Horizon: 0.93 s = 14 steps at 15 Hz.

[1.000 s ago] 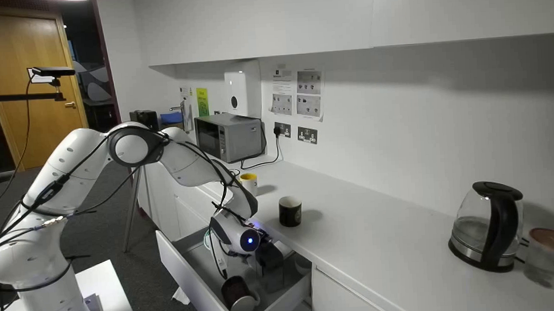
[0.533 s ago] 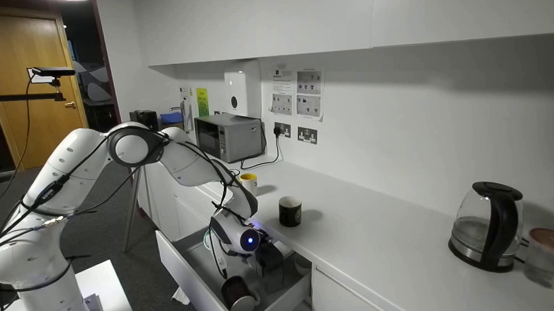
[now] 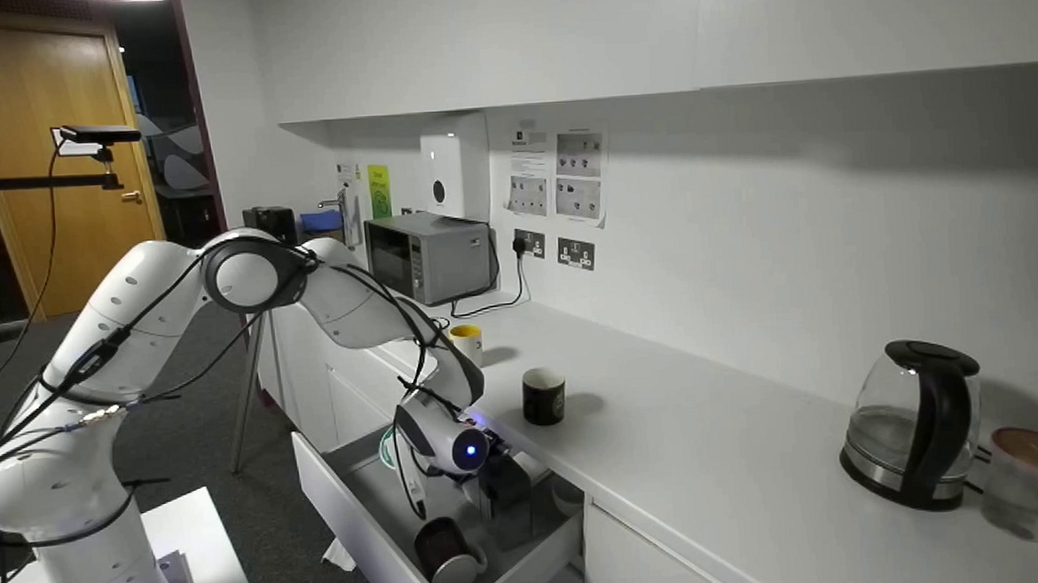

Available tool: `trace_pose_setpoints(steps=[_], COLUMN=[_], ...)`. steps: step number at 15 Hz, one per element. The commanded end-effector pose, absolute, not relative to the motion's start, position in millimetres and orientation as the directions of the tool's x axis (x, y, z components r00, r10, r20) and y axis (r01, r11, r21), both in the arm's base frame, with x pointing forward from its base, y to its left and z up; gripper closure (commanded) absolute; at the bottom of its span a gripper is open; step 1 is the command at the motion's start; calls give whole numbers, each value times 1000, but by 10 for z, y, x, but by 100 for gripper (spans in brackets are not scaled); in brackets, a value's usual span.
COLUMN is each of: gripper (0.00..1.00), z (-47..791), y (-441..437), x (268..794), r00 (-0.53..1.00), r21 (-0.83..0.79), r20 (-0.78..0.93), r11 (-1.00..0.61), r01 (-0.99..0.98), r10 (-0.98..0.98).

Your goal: Take the green and white bowl out of the open drawer and place it on the countertop

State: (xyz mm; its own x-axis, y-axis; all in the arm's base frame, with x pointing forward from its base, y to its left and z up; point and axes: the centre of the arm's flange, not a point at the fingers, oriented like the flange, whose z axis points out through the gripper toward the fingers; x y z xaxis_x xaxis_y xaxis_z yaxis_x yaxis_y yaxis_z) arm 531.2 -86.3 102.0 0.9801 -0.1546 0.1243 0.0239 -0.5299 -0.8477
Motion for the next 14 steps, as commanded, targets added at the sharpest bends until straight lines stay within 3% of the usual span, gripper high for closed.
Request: trace_pose_setpoints(steps=[1, 14], gripper=[0, 0], z=[1052, 1045], y=[-893, -906], x=[5377, 5369], r00=[980, 970], r21=[-870, -837], r20=[136, 165], r11=[-490, -546], r01=[49, 44], r10=[-145, -176])
